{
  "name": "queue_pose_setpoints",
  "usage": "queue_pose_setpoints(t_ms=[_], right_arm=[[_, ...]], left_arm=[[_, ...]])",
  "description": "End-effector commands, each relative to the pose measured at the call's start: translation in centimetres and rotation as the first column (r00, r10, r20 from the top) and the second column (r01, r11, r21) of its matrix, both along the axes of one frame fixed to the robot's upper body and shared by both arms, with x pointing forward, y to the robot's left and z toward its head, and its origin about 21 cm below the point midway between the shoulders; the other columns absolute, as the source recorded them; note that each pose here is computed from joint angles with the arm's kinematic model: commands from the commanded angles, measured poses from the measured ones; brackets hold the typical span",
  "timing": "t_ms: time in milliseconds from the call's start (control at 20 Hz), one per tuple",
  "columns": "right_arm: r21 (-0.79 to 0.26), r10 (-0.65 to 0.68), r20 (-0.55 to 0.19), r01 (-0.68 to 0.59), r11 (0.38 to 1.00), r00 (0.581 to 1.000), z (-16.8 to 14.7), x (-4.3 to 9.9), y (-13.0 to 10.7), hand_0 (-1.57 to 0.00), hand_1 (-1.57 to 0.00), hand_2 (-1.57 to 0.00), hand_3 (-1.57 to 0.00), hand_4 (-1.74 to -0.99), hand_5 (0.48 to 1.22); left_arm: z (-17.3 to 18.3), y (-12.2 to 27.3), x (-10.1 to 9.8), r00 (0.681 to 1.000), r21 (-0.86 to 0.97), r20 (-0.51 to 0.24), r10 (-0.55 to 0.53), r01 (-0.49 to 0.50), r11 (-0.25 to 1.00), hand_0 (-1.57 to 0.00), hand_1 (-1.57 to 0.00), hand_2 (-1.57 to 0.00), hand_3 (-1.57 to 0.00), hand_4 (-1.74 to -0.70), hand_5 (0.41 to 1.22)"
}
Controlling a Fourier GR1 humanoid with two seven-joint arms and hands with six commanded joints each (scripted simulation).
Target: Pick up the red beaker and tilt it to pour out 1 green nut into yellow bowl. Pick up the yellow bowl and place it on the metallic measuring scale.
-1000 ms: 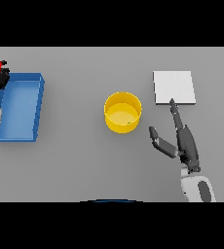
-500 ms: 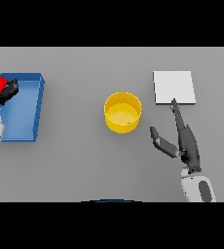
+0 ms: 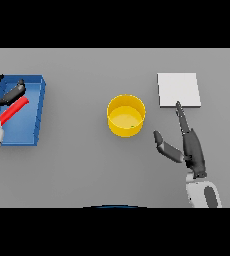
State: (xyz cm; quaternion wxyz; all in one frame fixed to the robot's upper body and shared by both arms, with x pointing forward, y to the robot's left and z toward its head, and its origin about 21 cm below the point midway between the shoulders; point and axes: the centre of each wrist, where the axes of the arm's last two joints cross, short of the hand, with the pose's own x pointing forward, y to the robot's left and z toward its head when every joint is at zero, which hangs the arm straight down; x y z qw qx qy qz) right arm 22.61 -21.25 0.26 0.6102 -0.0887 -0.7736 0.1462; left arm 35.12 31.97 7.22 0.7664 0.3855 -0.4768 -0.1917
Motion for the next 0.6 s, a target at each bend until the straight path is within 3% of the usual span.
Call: queue_pose_setpoints(t_ms=[0,150,250,300,450,550], right_arm=[[-0.006,-0.008,-0.017,0.008,1.000,1.000,0.1,0.2,-0.5,0.00,0.00,0.00,0.00,-1.015,0.642],[-0.058,-0.008,-0.051,0.005,0.998,0.999,0.4,0.2,0.0,0.00,0.00,0.00,0.00,-1.020,0.640],[-0.119,0.086,-0.051,-0.092,0.989,0.995,1.2,1.2,-0.3,0.00,0.00,0.00,0.00,-1.005,0.669],[-0.210,0.121,-0.062,-0.132,0.969,0.991,2.0,2.1,-0.5,0.00,0.00,0.00,0.00,-1.022,0.674],[-0.431,0.231,-0.112,-0.256,0.865,0.967,3.5,4.2,-0.8,0.00,0.00,0.00,0.00,-1.094,0.677],[-0.559,0.305,-0.104,-0.309,0.770,0.947,4.7,5.3,-0.2,0.00,0.00,0.00,0.00,-1.151,0.672]], left_arm=[[-0.2,0.1,0.0,1.000,-0.001,0.006,-0.002,0.002,1.000,-0.20,-0.17,-0.17,-0.16,-0.80,0.652],[-0.5,0.1,0.1,0.999,-0.001,0.033,-0.014,0.014,1.000,-0.10,-0.08,-0.09,-0.08,-0.78,0.651],[-0.2,-0.3,0.3,0.998,0.006,0.058,-0.031,0.031,1.000,-0.07,-0.05,-0.06,-0.05,-0.76,0.657],[0.0,-0.4,0.2,0.997,0.009,0.071,-0.040,0.039,0.999,-0.05,-0.04,-0.04,-0.04,-0.76,0.659],[0.2,-0.9,0.1,0.996,-0.010,0.077,-0.052,0.052,0.999,-0.03,-0.02,-0.02,-0.02,-0.74,0.664],[0.0,-0.8,-0.3,0.996,-0.009,0.070,-0.054,0.054,0.998,-0.02,-0.01,-0.01,-0.01,-0.74,0.673]])
